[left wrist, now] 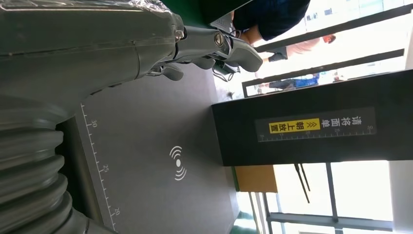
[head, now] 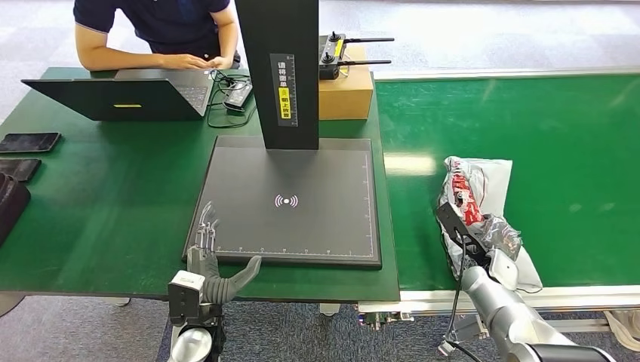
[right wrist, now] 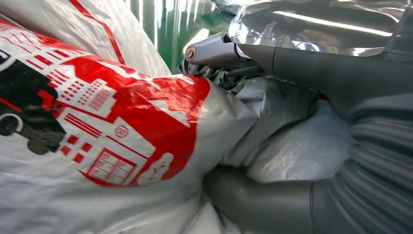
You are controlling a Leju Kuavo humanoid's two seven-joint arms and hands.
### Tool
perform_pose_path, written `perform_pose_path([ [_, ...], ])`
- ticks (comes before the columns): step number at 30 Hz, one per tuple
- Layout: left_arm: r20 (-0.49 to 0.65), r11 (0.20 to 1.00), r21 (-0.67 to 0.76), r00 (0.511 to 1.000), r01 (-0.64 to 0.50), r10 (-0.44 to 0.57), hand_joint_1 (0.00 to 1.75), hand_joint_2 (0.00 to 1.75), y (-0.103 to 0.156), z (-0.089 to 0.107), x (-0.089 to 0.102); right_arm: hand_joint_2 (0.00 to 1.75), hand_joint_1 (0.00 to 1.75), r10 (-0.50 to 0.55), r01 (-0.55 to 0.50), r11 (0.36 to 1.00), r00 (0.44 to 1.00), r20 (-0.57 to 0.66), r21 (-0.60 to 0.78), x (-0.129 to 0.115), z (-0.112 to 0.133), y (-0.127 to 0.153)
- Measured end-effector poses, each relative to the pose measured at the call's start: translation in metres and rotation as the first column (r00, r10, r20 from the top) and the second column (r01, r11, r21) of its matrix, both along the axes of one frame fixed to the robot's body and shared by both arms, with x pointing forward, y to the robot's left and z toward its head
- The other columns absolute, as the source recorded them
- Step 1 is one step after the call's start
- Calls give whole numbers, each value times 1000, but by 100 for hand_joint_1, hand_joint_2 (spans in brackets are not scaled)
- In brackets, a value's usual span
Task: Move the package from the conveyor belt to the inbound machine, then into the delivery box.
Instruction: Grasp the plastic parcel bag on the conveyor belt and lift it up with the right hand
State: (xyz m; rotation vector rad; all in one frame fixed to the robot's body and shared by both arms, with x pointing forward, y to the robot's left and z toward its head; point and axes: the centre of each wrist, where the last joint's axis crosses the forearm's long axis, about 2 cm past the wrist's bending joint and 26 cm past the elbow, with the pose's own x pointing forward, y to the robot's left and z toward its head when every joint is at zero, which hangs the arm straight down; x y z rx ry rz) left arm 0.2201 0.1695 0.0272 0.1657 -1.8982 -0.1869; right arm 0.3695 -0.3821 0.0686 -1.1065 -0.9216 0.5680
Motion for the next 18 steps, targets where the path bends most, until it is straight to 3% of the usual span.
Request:
perform_pose_path([
  [5,1,1000,0,1000,0,0,0,175,0,0,1,175,153,10,-10,1000,1000,15,-21,0,0,1],
  [10,1,1000,1,1000,0,0,0,175,0,0,1,175,141,37,-33,998,998,59,-57,0,0,4],
  [18,0,1000,-2,1000,-6,6,0,175,0,0,1,175,137,159,-132,980,969,191,-146,3,5,16],
])
